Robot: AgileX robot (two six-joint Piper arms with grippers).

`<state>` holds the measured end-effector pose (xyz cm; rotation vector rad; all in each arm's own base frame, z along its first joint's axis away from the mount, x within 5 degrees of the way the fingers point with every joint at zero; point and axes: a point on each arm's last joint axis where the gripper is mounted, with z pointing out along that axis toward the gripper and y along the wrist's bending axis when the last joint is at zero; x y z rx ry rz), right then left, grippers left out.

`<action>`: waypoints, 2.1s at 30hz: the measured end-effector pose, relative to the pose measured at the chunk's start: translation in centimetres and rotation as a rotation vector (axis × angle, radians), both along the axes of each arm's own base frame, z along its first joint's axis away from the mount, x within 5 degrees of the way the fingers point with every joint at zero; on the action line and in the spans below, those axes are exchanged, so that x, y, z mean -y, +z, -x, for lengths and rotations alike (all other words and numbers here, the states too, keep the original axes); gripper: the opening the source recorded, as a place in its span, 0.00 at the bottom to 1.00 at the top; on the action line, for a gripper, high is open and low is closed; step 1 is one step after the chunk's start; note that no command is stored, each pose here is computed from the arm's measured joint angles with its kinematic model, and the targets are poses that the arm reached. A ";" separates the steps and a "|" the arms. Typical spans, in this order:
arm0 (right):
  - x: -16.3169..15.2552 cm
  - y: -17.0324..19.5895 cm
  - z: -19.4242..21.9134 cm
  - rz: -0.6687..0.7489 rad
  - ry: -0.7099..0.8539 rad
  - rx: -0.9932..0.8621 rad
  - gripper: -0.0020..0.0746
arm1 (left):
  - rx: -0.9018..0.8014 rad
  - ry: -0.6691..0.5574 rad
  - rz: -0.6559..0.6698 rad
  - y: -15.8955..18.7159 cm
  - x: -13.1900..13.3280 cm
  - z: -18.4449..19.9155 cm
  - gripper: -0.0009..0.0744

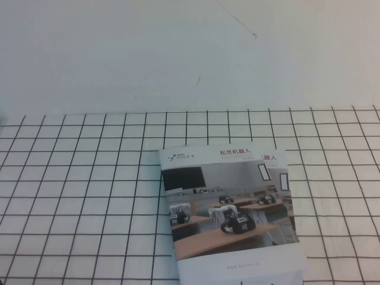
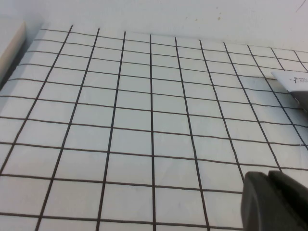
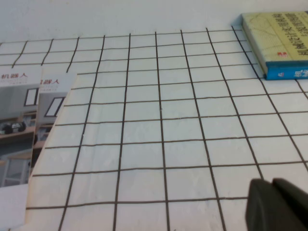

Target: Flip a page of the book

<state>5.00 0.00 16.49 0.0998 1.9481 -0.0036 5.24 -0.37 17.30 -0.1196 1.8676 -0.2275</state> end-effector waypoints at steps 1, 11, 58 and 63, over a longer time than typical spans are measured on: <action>0.0 0.0 0.0 0.000 0.000 0.000 0.04 | 0.000 0.000 0.000 0.0 0.0 0.0 0.01; 0.0 0.0 0.0 0.000 0.000 0.000 0.04 | 0.000 0.000 0.000 0.0 0.0 0.0 0.01; 0.1 0.6 -0.2 -0.010 -0.011 0.075 0.04 | 0.045 -0.006 0.008 0.3 0.1 -0.1 0.01; 0.2 1.2 -0.4 -0.017 -0.025 0.153 0.04 | 0.151 -0.019 0.023 1.2 0.2 -0.3 0.01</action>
